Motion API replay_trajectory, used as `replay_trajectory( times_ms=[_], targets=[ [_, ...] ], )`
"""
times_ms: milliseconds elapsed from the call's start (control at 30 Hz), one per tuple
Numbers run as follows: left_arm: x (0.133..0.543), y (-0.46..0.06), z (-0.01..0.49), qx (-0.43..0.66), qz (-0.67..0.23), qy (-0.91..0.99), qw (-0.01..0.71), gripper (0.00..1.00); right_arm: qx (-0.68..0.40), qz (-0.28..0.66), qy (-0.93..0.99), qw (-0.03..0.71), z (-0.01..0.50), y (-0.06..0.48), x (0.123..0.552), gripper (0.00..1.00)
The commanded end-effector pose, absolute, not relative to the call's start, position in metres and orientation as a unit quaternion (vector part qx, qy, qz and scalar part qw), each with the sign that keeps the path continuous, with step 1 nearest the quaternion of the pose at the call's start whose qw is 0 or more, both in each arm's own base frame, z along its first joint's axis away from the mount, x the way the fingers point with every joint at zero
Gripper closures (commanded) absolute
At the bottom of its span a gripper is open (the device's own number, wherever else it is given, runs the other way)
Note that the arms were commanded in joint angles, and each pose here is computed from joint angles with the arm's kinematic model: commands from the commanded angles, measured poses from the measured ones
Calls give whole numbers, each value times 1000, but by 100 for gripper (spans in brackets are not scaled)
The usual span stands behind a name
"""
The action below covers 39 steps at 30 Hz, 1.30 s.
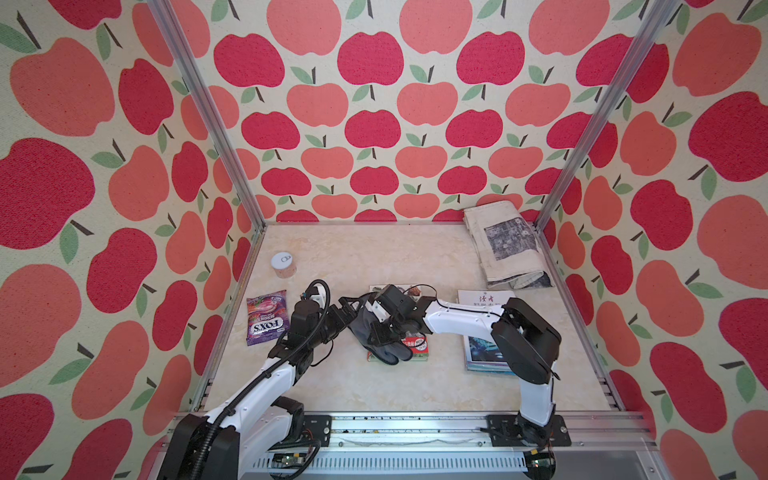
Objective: Wipe the cover of the book
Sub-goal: Wipe the dirt from the cover of the book.
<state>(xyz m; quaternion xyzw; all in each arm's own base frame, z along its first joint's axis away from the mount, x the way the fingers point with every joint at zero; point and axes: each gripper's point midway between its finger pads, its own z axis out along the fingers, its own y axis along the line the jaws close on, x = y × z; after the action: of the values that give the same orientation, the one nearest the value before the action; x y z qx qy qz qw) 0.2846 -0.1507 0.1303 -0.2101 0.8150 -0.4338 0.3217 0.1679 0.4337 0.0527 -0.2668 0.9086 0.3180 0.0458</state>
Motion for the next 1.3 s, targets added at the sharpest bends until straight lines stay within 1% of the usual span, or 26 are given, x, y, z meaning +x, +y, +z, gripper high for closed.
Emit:
replay_trajectory(
  times_ms=[0, 67, 200, 333, 533, 700, 800, 900, 1033, 1167, 1267],
  targets=[
    [286, -148, 130, -207, -425, 819, 326, 1, -259, 277, 925, 4, 30, 409, 139, 98],
    [287, -148, 130, -207, -425, 818, 327, 1, -255, 279, 926, 7, 32, 405, 135, 98],
    [288, -150, 131, -206, -427, 819, 324, 1, -242, 267, 933, 21, 35, 386, 142, 98],
    [289, -151, 132, -203, -427, 821, 321, 1, -218, 246, 944, 25, 29, 347, 145, 98],
    [296, -154, 131, -202, -426, 821, 321, 1, -165, 216, 962, 36, 20, 282, 138, 98],
    [303, -162, 126, -197, -430, 825, 310, 1, -144, 180, 971, 57, 21, 240, 140, 97],
    [305, -167, 125, -192, -431, 828, 304, 1, -127, 174, 974, 64, 23, 222, 145, 97],
    [305, -169, 124, -190, -429, 829, 304, 1, -116, 180, 974, 72, 26, 217, 155, 97],
    [306, -172, 125, -187, -431, 829, 303, 1, -124, 196, 969, 91, 42, 230, 174, 97],
    [304, -173, 128, -185, -430, 830, 303, 1, -140, 220, 959, 106, 68, 252, 189, 97],
    [301, -175, 132, -177, -431, 831, 303, 1, -148, 243, 951, 121, 95, 262, 192, 97]
  ],
)
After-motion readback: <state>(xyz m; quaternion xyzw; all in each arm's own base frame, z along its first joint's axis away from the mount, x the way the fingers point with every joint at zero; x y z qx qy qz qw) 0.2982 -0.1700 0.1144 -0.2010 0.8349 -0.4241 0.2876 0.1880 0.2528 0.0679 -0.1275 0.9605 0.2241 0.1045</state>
